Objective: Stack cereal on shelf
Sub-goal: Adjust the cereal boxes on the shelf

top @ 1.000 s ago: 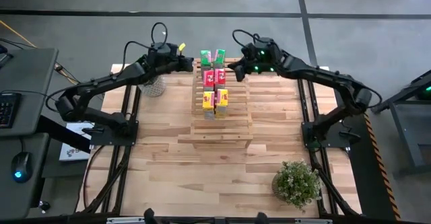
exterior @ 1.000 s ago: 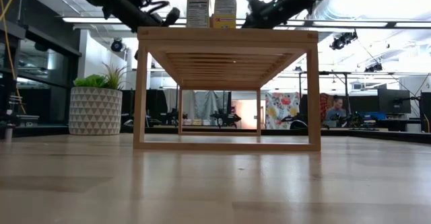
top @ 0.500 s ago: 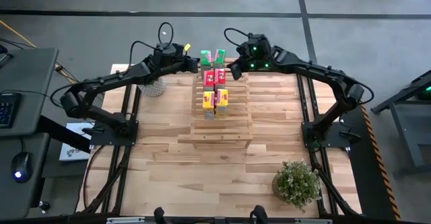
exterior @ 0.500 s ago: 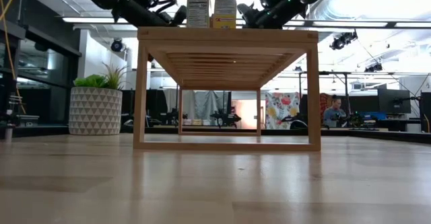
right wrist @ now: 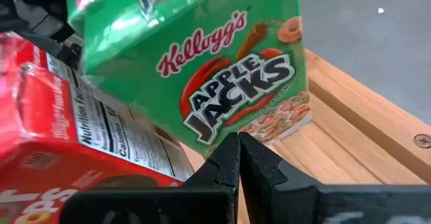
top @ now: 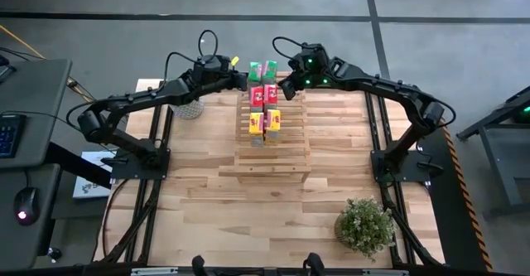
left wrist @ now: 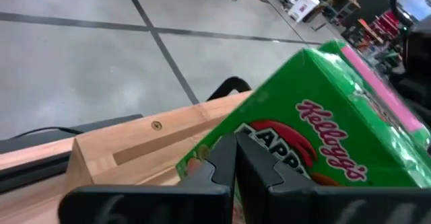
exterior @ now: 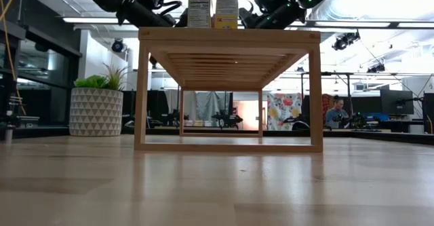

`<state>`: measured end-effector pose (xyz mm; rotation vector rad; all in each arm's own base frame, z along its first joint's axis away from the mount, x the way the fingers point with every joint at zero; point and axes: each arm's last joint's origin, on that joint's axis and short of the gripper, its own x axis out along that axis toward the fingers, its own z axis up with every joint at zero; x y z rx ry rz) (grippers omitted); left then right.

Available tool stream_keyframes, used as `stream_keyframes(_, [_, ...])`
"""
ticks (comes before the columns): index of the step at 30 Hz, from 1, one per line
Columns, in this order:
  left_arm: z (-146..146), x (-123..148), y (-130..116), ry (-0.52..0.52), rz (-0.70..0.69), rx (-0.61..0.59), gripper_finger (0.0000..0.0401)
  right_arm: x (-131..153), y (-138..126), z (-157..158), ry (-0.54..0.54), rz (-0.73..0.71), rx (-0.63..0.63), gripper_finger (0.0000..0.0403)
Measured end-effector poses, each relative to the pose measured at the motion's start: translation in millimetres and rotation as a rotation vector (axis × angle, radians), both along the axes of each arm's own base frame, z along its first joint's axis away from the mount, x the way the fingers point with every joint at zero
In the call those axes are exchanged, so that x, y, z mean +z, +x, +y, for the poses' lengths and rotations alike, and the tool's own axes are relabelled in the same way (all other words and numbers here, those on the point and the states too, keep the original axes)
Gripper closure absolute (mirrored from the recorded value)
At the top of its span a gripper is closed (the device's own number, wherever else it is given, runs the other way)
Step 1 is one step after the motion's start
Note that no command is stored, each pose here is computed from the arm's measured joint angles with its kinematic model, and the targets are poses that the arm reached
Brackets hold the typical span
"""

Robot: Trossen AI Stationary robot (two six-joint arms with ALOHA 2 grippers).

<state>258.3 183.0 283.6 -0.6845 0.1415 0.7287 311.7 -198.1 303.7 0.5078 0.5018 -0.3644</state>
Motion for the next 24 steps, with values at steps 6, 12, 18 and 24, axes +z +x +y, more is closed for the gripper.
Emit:
stream_keyframes(6, [-7, 0, 4, 0.006, 0.012, 0.042, 0.0401, -1, 0, 0, -0.004, 0.005, 0.004, 0.0403])
stream_keyframes(12, [-17, -6, 8, -0.021, 0.073, 0.027, 0.0401, -1, 0, -1, -0.007, 0.007, 0.002, 0.0403])
stream_keyframes(18, [-25, -8, 11, -0.028, 0.088, 0.043, 0.0401, -1, 0, -1, -0.005, 0.006, 0.006, 0.0403])
stream_keyframes(24, [-31, -6, 15, -0.026, 0.061, 0.082, 0.0401, -1, 1, 0, -0.026, 0.007, 0.041, 0.0403])
